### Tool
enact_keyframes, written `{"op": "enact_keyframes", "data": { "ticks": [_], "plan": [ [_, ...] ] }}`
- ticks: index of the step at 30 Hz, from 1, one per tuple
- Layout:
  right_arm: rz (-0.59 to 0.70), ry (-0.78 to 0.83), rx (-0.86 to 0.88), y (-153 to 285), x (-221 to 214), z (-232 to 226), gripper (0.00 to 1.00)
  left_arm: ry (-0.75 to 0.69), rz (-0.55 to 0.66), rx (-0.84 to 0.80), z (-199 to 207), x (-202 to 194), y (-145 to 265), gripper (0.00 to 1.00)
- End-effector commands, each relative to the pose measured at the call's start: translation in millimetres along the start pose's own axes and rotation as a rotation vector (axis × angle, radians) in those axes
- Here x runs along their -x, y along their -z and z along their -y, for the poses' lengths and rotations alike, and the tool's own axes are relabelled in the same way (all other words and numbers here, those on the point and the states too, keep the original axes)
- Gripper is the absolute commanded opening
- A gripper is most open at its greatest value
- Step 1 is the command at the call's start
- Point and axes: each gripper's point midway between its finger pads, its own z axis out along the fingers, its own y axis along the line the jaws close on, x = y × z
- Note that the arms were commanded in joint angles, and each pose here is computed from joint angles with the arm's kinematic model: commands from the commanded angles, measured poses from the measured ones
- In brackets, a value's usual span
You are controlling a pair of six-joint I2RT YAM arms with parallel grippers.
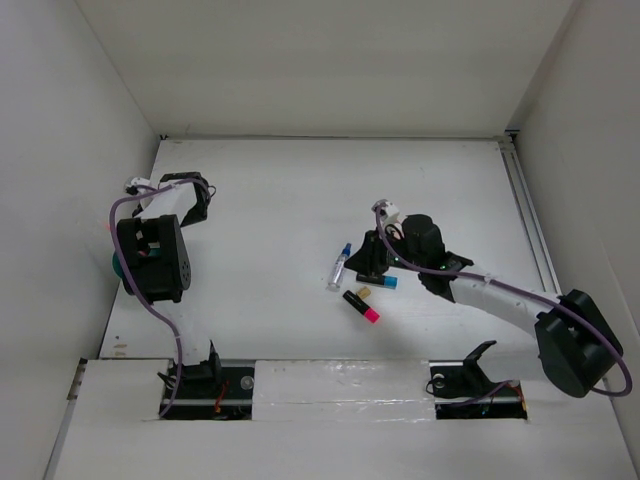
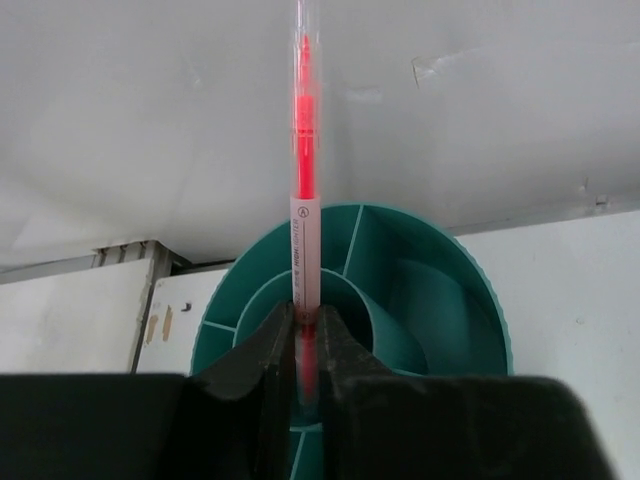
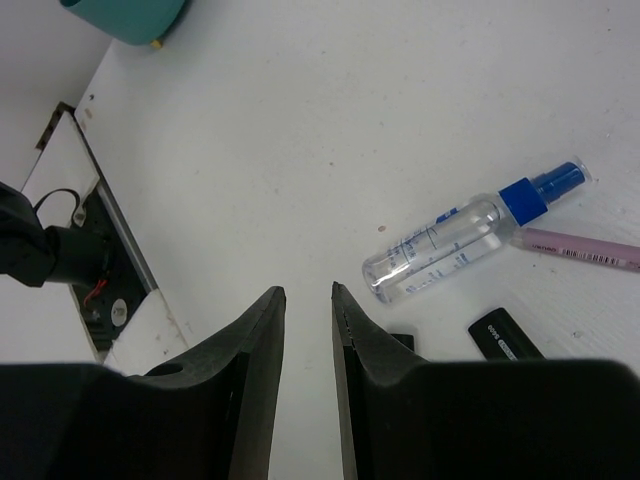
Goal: Sort the stationery into containers
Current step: Place the pen in the storage box, then pick up the pen from the center of the board.
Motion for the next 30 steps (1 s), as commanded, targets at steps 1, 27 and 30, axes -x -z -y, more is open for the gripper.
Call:
{"op": "enact_keyframes", "data": {
  "ticks": [1,27,30],
  "plan": [
    [0.032,0.034,0.026,5,8,-6,0.31,0.416,0.320,-0.005,2,57,-2,0.09],
    [0.053,0.030,0.026,2,22,-7,0.31,0.478,0.448,-0.189,-16,115,78,0.69],
    [0.060,0.034,0.030,2,24,-8,0.31,0.477,0.447,-0.187,-19,119,79,0.71]
  ]
}}
